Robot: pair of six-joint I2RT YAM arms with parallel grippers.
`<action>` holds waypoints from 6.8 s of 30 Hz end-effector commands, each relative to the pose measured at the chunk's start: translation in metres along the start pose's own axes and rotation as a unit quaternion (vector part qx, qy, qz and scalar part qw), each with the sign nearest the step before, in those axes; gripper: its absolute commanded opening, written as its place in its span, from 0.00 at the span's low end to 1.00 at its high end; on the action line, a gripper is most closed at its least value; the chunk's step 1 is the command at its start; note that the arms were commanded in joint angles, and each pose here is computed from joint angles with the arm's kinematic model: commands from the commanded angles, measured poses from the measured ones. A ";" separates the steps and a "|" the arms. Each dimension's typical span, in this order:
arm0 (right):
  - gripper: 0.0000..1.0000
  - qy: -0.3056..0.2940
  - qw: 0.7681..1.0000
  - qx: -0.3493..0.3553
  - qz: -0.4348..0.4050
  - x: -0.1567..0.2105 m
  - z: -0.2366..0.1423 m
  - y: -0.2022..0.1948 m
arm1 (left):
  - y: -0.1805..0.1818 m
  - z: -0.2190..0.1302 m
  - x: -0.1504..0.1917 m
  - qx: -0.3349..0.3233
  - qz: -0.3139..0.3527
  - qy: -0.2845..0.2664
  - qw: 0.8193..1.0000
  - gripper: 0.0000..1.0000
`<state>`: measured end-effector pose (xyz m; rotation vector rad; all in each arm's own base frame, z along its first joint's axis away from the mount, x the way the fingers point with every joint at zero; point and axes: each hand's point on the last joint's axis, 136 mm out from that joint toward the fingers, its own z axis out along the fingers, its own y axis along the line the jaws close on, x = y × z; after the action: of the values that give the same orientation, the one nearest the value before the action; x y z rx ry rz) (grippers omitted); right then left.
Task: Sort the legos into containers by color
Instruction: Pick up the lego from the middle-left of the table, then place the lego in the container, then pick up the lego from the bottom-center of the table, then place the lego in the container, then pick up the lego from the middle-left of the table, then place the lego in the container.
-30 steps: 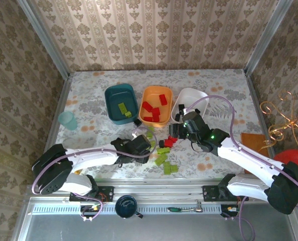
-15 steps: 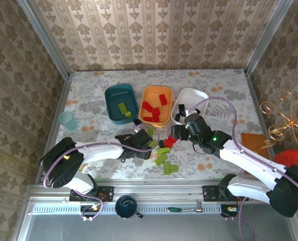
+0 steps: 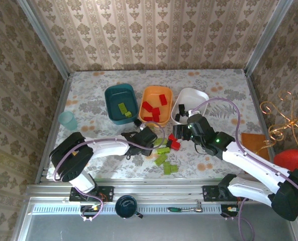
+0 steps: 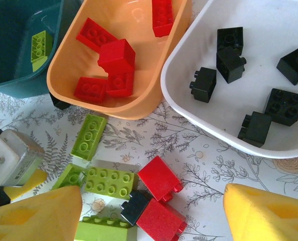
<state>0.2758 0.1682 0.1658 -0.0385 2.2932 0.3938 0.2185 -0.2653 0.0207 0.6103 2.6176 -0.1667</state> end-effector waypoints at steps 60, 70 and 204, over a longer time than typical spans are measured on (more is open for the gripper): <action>0.75 0.150 0.981 -0.066 -0.105 0.106 0.026 0.059 | 0.063 -0.155 -0.066 0.108 -0.178 -0.231 0.950 1.00; 0.75 0.186 0.971 0.015 -0.149 0.154 0.023 0.039 | 0.068 -0.139 -0.025 0.108 -0.200 -0.208 0.951 1.00; 0.71 -0.072 0.997 0.010 0.035 0.004 -0.048 -0.019 | -0.049 -0.055 -0.129 0.136 -0.076 -0.085 0.984 0.32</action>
<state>0.2459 0.1589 0.1969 -0.0008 2.1463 0.4815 0.2754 -0.3120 0.1230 0.3632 2.5031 -0.5521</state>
